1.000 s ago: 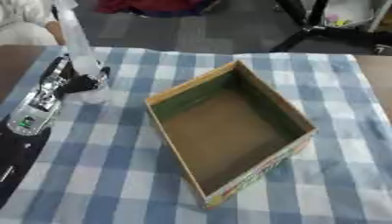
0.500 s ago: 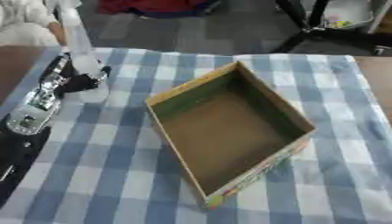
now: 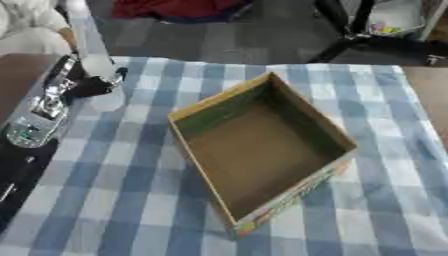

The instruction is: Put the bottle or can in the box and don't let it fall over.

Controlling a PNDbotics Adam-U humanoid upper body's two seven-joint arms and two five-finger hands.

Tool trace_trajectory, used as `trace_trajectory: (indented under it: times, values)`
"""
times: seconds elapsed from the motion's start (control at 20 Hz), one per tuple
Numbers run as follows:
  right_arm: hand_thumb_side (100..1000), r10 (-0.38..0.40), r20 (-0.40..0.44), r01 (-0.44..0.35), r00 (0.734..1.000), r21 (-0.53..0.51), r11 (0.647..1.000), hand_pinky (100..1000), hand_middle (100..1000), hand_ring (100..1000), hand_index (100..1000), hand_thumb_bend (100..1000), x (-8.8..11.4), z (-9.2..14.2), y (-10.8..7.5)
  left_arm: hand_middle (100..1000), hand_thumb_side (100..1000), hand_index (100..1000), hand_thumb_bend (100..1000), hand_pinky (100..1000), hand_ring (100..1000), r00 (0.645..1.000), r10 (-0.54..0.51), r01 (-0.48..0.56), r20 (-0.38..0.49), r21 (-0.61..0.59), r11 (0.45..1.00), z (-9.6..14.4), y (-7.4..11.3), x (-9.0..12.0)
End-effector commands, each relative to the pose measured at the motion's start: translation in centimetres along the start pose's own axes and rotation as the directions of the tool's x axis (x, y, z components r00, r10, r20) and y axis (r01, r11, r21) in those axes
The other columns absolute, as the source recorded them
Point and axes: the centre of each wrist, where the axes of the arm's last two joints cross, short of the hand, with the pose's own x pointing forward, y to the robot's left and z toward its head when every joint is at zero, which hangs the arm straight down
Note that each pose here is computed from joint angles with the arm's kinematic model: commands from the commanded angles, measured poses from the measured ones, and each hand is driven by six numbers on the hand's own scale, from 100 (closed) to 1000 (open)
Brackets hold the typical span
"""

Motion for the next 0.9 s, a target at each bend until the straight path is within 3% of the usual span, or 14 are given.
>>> trace_trajectory:
  times: [0.05,0.35,0.9]
  values:
    - [767,0.025,0.02,-0.025,0.999,0.006,1.0,830,1000,900,855,100,0.8,-0.2,-0.7,590,100,138,338,915,538,0.998,0.011,-0.014,0.066,0.037,0.999,-0.6,1.2,2.4]
    - [758,0.027,0.022,-0.027,0.999,0.011,1.0,830,1000,900,854,100,0.9,-0.2,-0.8,593,100,140,335,914,537,0.99,0.043,-0.045,0.135,0.016,0.999,-0.8,0.0,5.5]
    - [748,0.024,0.021,-0.025,0.999,0.018,1.0,830,1000,900,854,100,1.0,-0.1,-1.0,600,100,141,332,911,541,0.953,0.106,-0.071,0.284,-0.13,0.989,-0.1,-4.9,11.9]
